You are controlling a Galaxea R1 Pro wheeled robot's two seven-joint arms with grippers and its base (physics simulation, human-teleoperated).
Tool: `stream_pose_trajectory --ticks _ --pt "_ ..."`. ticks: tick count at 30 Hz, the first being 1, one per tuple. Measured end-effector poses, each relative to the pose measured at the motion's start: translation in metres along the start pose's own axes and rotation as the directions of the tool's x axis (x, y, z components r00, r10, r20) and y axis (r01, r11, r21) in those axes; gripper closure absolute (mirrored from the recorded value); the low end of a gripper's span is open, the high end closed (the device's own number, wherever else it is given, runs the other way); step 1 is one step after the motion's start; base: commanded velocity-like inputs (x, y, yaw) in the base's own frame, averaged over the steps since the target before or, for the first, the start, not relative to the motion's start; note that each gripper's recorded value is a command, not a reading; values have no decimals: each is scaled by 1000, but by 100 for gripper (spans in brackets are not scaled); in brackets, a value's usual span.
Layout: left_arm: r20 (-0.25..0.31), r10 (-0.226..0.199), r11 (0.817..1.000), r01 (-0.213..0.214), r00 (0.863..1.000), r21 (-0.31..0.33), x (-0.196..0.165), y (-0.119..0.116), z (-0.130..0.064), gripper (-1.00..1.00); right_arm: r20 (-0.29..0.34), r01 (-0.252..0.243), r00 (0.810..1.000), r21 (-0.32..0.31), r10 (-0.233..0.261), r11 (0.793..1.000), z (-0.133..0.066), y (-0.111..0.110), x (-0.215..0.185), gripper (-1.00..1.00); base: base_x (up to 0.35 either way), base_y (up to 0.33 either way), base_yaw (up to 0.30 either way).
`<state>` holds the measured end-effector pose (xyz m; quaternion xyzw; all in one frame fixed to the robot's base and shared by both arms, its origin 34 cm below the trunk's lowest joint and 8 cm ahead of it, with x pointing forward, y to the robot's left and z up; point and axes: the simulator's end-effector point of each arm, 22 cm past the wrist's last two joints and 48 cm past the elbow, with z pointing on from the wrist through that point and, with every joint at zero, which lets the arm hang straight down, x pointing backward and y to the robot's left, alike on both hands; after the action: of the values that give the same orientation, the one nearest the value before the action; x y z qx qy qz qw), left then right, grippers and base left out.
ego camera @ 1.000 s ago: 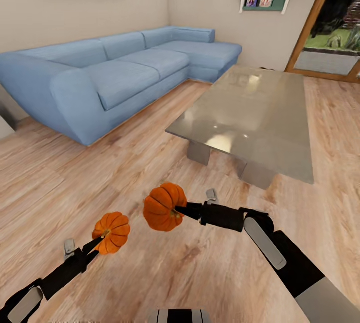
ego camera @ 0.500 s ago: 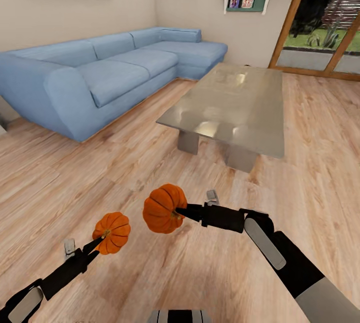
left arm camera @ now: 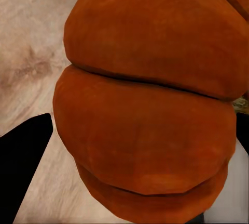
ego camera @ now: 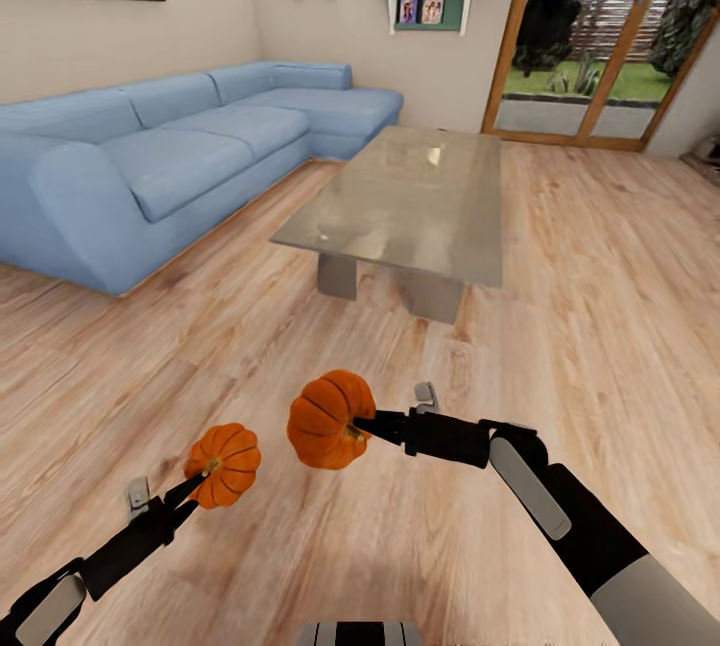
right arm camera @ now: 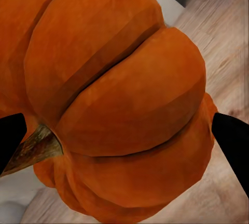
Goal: Place each of the two pumpkins and all three candles from the living room inside a cabinet in the living room (use any cabinet), then make sure every cabinet is closed, and position the cauldron so it is next to a table in the living room.
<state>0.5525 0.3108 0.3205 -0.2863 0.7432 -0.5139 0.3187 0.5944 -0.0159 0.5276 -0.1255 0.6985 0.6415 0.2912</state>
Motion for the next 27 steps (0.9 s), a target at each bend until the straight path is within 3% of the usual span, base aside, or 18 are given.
stream_pose_trajectory --ticks 8,18,20,23,27 --pt "0 6 1000 -6 1000 17 0 -6 0 100 2 5 1000 0 -5 1000 0 3 -2 100 -2 0 -250" --pt "17 33 998 -34 999 53 -11 -30 -1 100 9 37 999 5 -37 999 -3 18 -12 100 0 0 -247" --pt "10 27 998 -27 1000 58 -10 -35 -1 100 11 41 999 7 -41 999 -3 20 -14 100 0 0 -245" --pt "-29 -14 998 16 999 62 -4 -41 -1 100 13 50 999 7 -50 999 -4 25 -17 100 0 0 -244" --pt "-42 -18 997 21 999 74 -4 -51 -1 100 15 67 998 5 -67 998 -5 34 -21 100 0 0 -240"
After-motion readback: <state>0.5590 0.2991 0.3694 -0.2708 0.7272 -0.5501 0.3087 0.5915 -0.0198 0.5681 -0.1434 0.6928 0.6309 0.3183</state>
